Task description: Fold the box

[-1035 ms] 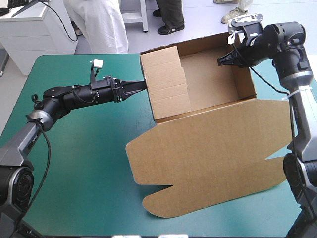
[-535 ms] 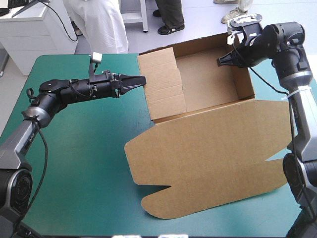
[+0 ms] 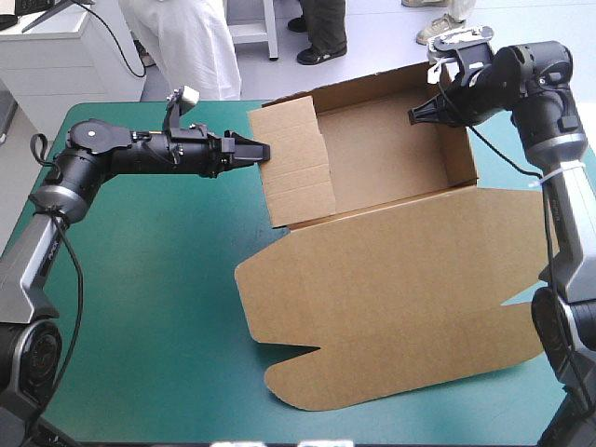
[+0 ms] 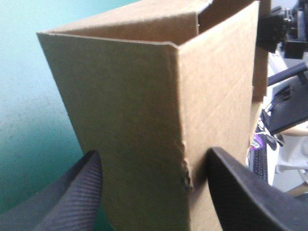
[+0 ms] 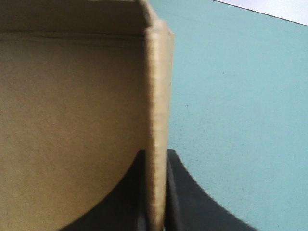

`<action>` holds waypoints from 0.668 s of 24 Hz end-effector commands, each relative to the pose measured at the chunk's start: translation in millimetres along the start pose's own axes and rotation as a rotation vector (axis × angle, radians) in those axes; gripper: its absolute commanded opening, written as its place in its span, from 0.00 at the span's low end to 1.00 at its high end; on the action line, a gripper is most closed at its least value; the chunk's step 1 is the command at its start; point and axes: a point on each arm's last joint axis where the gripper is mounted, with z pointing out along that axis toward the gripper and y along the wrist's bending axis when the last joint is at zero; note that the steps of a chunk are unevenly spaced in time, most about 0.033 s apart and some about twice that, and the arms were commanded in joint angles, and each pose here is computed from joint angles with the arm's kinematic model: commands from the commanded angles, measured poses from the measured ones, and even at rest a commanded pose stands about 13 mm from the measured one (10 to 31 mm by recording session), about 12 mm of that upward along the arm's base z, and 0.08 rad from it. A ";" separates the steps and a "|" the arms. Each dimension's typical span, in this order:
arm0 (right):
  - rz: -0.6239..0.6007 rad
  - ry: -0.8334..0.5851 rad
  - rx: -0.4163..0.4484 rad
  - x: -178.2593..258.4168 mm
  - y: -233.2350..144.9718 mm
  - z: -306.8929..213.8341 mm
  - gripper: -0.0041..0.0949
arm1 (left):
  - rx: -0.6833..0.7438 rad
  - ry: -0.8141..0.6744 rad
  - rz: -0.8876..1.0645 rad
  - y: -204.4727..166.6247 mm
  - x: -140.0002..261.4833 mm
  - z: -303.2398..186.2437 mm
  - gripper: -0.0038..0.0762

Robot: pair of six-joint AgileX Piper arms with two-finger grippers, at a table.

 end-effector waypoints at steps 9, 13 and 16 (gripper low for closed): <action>0.001 -0.084 -0.050 -7.6 30.0 -33.4 0.02 | -0.314 -0.030 0.060 -63.0 -7.2 22.2 0.57; -0.013 -0.085 -0.060 -7.9 36.5 -33.6 0.02 | -0.366 -0.030 0.022 -59.2 -7.2 20.0 0.57; -0.016 -0.085 -0.064 -8.3 45.5 -34.1 0.02 | -0.372 -0.033 0.012 -58.8 -7.3 19.8 0.57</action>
